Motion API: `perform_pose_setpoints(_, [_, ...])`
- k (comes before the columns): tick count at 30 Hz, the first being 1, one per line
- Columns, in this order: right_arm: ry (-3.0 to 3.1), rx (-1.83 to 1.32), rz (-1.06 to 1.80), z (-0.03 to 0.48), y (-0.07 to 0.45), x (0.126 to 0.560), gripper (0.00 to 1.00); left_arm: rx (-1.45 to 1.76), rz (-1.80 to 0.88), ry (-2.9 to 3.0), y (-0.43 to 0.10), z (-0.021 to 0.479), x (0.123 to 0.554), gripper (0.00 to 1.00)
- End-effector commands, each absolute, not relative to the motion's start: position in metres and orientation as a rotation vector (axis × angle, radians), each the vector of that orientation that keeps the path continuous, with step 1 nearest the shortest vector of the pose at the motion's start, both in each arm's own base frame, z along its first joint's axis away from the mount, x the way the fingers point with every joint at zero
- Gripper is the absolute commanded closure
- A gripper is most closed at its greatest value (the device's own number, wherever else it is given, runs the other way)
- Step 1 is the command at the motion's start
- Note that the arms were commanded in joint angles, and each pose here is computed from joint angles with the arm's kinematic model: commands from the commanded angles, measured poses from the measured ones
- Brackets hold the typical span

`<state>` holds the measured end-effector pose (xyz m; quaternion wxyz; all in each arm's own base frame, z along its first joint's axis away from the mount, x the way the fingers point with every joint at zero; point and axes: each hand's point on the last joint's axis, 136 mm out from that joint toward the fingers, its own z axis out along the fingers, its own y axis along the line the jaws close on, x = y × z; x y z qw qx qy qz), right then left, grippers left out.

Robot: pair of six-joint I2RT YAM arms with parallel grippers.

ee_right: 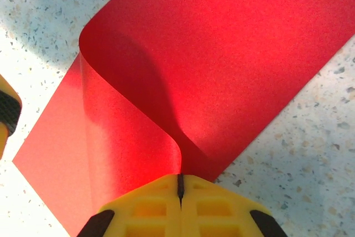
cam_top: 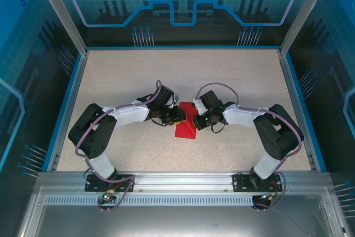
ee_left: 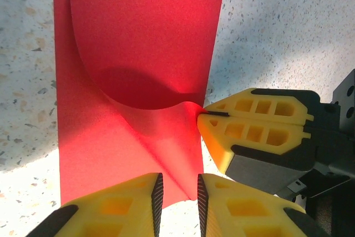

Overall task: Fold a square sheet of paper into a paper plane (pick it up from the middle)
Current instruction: Fold the triangle a second time at the center of the table.

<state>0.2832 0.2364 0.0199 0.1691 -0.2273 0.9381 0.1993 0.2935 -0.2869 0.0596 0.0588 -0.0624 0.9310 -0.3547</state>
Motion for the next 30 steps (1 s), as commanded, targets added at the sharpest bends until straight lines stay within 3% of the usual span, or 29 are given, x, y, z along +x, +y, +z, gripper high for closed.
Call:
perform_pose_setpoints(1, [2.647, -0.635, 0.575, 0.027, 0.238, 0.293, 0.97, -0.172, -1.112, 2.822, -0.295, 0.064, 0.294, 0.73])
perform_pose_setpoints(19, [2.707, -0.634, 0.516, 0.009, 0.229, 0.289, 0.97, -0.176, -1.156, 2.813, -0.299, 0.066, 0.293, 0.78])
perform_pose_setpoints(26, [2.713, -0.634, 0.51, 0.007, 0.229, 0.289, 0.97, -0.208, -1.25, 2.799, -0.308, 0.064, 0.292, 0.85])
perform_pose_setpoints(30, [2.714, -0.632, 0.508, 0.007, 0.228, 0.289, 0.97, -0.238, -1.251, 2.817, -0.307, 0.057, 0.291, 1.0])
